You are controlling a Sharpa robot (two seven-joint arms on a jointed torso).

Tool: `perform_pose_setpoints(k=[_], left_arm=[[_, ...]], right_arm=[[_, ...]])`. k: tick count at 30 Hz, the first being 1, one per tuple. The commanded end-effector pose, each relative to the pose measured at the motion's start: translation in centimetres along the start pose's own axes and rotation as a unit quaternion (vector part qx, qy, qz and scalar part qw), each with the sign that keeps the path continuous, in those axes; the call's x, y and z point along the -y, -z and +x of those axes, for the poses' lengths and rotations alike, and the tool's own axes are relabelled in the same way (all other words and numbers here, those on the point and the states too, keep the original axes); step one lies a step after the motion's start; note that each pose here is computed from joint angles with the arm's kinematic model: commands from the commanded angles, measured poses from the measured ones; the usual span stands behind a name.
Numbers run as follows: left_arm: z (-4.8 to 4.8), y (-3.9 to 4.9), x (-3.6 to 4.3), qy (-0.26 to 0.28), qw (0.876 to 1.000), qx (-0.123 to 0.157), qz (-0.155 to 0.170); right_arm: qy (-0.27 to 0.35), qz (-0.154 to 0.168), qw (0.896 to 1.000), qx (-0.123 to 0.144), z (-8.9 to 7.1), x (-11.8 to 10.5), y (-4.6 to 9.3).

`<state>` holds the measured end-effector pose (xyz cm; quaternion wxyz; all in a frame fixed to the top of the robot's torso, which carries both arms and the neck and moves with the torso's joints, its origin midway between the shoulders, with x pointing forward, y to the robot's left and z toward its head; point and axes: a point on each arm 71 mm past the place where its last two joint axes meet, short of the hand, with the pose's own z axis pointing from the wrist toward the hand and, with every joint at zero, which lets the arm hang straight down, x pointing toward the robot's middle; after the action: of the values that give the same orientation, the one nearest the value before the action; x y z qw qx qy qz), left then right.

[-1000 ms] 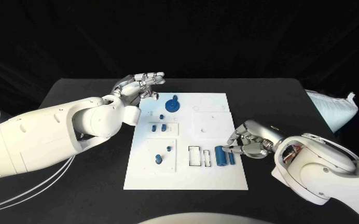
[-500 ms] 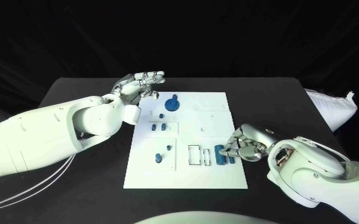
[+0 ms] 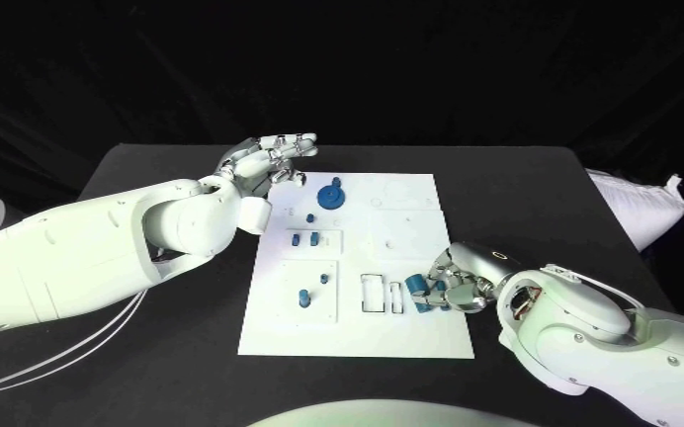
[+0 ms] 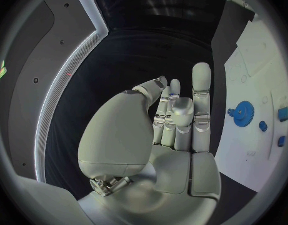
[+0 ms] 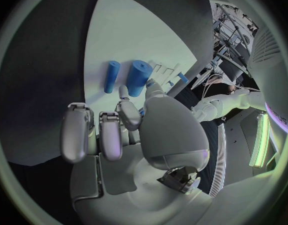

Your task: Assemble the parts on the task board

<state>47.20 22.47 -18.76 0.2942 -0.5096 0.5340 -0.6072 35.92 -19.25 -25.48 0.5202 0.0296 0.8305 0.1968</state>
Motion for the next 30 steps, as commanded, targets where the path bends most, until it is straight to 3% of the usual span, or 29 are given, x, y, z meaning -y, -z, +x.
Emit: perform_pose_setpoints(k=[1,8,16,30], left_arm=[[0.23,0.01,0.06,0.002,1.000,-0.011,0.002],[0.21,0.04,0.06,0.002,1.000,-0.012,0.002],[0.20,0.06,0.06,0.002,1.000,-0.012,0.001],[0.05,0.14,0.10,0.002,1.000,-0.011,0.001]], right_arm=[[0.030,0.001,0.999,-0.012,0.5,0.0,-0.3],[0.030,0.002,0.999,-0.024,1.7,-0.3,-0.9],[0.024,0.005,0.999,-0.023,2.0,-0.3,-1.2],[-0.088,0.011,0.995,0.037,0.2,-0.8,0.4]])
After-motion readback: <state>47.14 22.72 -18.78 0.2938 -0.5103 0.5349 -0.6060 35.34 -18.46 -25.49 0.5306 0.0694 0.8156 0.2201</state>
